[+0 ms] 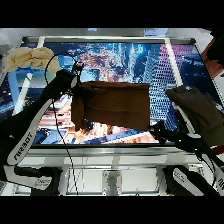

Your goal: Fold the shirts.

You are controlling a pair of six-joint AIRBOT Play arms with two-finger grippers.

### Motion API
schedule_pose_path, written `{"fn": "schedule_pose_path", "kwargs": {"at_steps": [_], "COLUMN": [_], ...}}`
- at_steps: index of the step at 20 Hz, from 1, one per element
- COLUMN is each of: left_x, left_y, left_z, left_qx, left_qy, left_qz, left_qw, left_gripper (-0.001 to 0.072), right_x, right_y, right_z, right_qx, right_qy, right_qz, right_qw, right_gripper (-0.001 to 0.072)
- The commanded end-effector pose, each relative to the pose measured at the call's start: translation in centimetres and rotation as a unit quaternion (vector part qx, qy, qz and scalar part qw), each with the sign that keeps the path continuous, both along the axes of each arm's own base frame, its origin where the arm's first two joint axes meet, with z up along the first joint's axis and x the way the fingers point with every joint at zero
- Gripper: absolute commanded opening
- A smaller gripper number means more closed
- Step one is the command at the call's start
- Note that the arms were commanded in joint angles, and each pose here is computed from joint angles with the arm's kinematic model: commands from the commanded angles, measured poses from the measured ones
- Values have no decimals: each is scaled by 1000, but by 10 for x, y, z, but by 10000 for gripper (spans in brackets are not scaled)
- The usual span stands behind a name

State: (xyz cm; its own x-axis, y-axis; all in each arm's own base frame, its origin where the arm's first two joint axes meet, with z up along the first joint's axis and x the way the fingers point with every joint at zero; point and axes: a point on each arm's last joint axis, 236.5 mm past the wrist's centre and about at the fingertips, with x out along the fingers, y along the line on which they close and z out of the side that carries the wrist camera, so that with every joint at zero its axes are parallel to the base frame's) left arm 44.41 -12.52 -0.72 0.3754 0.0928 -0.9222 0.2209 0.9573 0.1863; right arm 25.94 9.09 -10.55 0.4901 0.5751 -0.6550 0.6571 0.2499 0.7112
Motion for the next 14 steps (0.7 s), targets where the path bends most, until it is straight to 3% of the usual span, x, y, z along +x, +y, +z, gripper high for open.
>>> {"fn": "schedule_pose_path", "kwargs": {"at_steps": [1,7,10,14], "left_x": [0,0,3,7], "left_y": [0,0,-1,-3], "left_z": [1,1,2,13], "left_qx": [0,0,-2,6], "left_qy": [-1,-1,-7,-12], "left_qz": [0,0,-2,-28], "left_qw": [1000,1000,1000,1000], "left_gripper": [12,12,12,12], "right_x": [1,7,25,74], "right_y": [-2,-3,-7,-12], "right_z": [-3,-8,3,67], "right_qx": [-1,11,10,16], "right_qy": [5,6,-41,-217], "right_qz": [-6,-23,-37,-41], "right_qw": [1000,1000,998,975], "right_gripper": [250,243,34,29]}}
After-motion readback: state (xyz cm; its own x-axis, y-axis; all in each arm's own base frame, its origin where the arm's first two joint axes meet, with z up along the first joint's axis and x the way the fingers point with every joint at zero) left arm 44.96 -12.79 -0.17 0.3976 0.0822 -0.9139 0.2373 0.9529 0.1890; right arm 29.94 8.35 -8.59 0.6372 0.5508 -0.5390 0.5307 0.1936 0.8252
